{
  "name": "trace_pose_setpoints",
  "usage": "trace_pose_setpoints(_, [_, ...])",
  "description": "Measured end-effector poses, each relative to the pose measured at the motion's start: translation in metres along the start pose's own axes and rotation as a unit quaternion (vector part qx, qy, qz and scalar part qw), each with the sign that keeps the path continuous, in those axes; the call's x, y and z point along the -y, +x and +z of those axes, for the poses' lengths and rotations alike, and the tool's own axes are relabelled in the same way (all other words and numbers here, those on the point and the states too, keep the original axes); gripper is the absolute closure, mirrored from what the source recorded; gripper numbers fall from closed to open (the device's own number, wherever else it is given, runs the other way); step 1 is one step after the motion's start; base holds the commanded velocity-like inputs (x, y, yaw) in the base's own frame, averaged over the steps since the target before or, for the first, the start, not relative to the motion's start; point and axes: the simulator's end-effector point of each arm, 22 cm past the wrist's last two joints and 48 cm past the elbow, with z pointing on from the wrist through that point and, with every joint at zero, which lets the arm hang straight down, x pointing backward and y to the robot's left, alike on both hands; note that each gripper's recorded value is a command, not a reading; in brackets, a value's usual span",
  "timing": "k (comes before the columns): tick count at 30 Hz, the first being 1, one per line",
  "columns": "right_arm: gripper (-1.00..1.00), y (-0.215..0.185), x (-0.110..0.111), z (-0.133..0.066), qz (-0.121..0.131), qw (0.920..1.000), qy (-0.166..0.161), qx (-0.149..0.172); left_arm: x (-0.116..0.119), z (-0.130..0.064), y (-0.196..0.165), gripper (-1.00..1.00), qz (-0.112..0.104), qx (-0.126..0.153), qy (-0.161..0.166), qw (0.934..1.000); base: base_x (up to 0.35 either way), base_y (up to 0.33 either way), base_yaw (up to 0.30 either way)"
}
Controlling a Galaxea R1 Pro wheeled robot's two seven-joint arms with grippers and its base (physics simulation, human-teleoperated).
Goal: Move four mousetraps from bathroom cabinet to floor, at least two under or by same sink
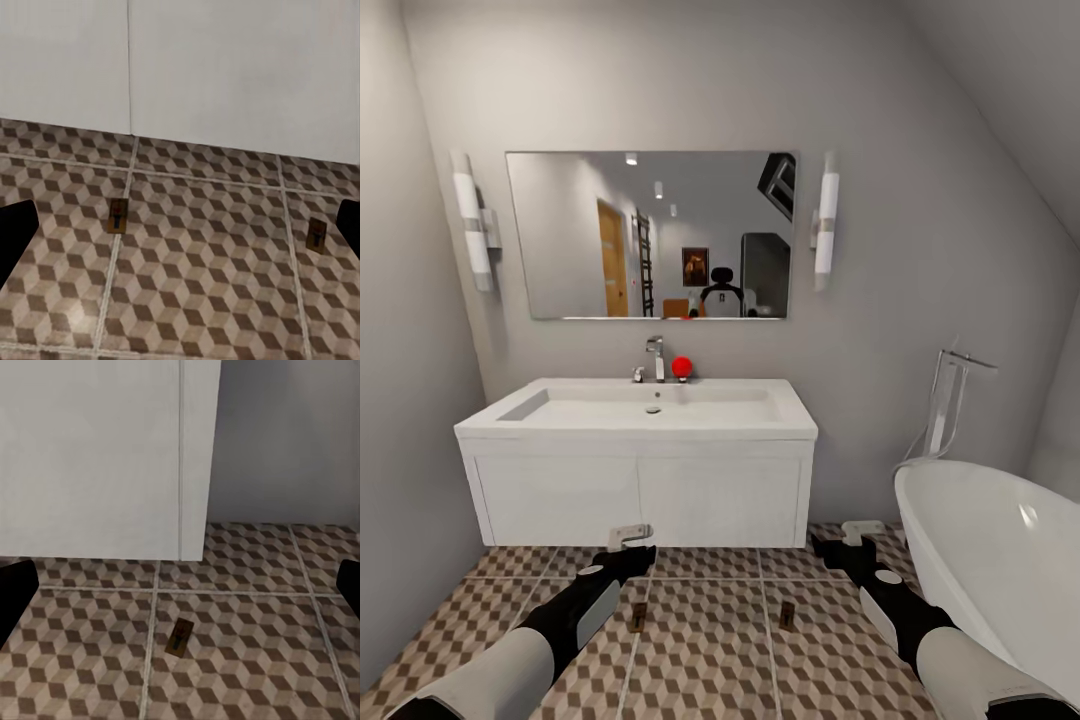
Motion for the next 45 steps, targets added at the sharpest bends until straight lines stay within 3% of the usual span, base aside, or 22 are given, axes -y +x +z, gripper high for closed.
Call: trace_pose_setpoints(45, [-1.0,-0.058,0.001,-0.017,0.0,0.9998,0.0,-0.018,0.009,-0.028,-0.054,-1.0,0.0,-0.018,-0.002,0.9998,0.0,0.0,0.0])
